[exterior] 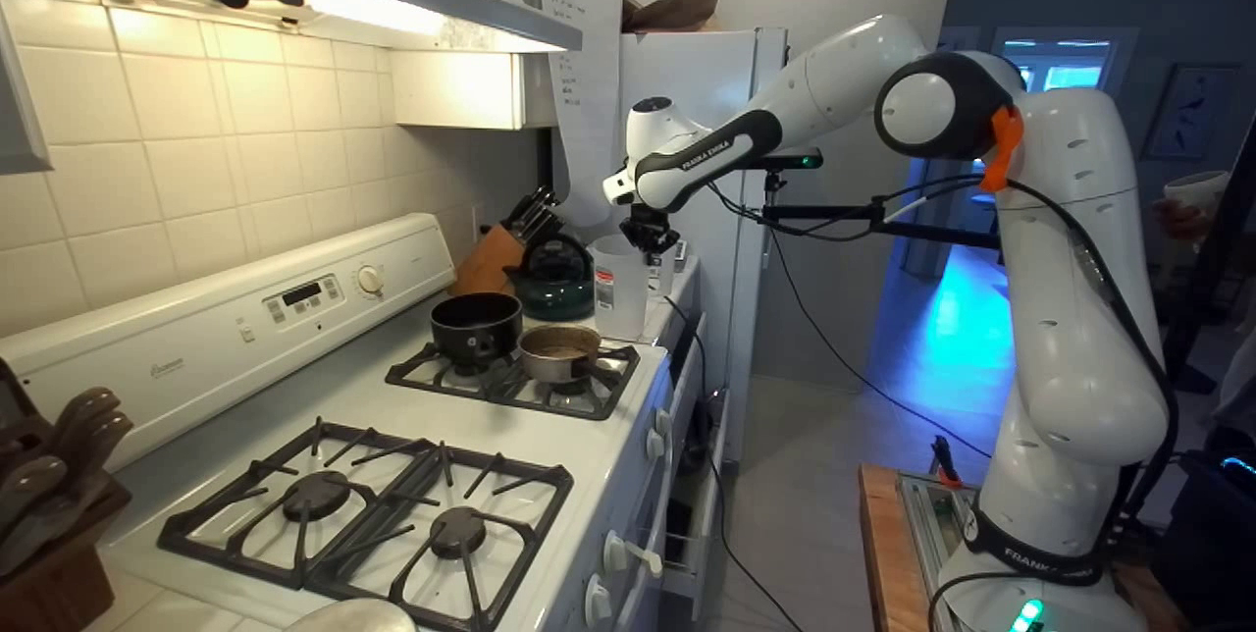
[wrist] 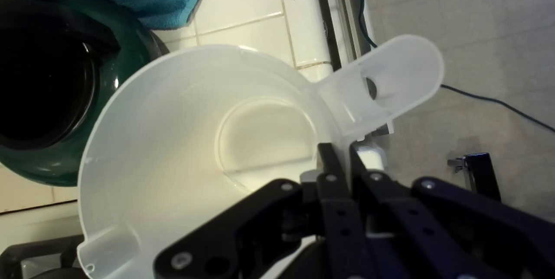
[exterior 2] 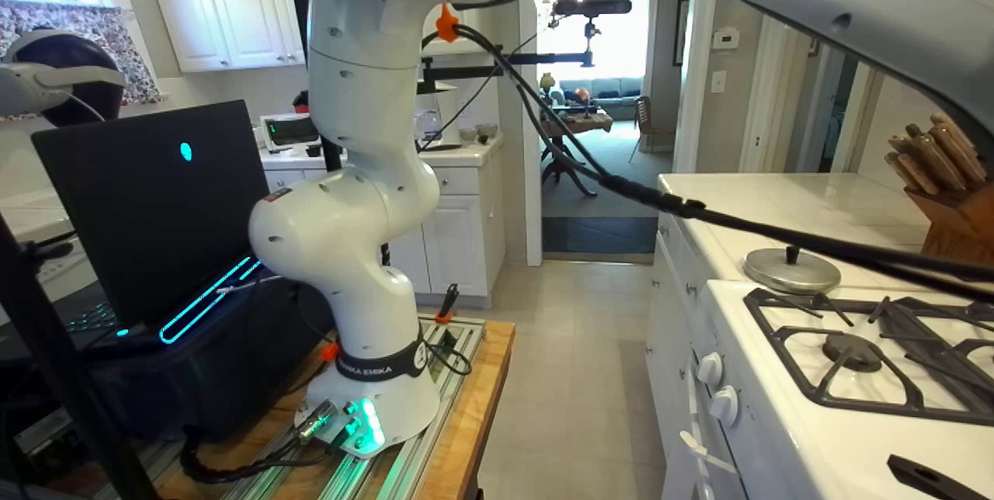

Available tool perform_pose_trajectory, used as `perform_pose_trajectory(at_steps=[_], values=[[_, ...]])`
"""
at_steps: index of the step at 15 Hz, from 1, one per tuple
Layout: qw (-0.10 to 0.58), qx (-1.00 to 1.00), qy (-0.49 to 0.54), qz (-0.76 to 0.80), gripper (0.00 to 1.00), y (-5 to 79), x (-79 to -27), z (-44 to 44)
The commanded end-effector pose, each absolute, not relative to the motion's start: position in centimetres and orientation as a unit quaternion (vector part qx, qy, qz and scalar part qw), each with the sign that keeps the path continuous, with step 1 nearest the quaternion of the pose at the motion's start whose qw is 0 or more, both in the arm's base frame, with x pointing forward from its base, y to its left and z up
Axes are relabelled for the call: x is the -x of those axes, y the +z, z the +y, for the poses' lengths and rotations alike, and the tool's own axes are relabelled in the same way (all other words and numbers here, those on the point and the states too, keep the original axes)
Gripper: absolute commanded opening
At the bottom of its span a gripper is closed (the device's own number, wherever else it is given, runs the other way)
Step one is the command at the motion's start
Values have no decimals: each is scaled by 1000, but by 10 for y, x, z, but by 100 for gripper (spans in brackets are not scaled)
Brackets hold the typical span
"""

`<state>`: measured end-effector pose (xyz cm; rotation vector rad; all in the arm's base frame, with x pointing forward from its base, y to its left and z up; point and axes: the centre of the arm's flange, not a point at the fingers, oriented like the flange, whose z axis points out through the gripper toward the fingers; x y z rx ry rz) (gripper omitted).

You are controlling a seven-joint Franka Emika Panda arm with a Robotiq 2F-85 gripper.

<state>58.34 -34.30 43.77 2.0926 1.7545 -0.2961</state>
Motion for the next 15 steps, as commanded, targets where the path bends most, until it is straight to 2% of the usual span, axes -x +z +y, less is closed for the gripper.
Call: perform_pose_trajectory(at_steps=[1, 15], values=[[193, -741, -101, 636, 1, 444, -601, -358], [188, -743, -108, 633, 1, 430, -620, -382]])
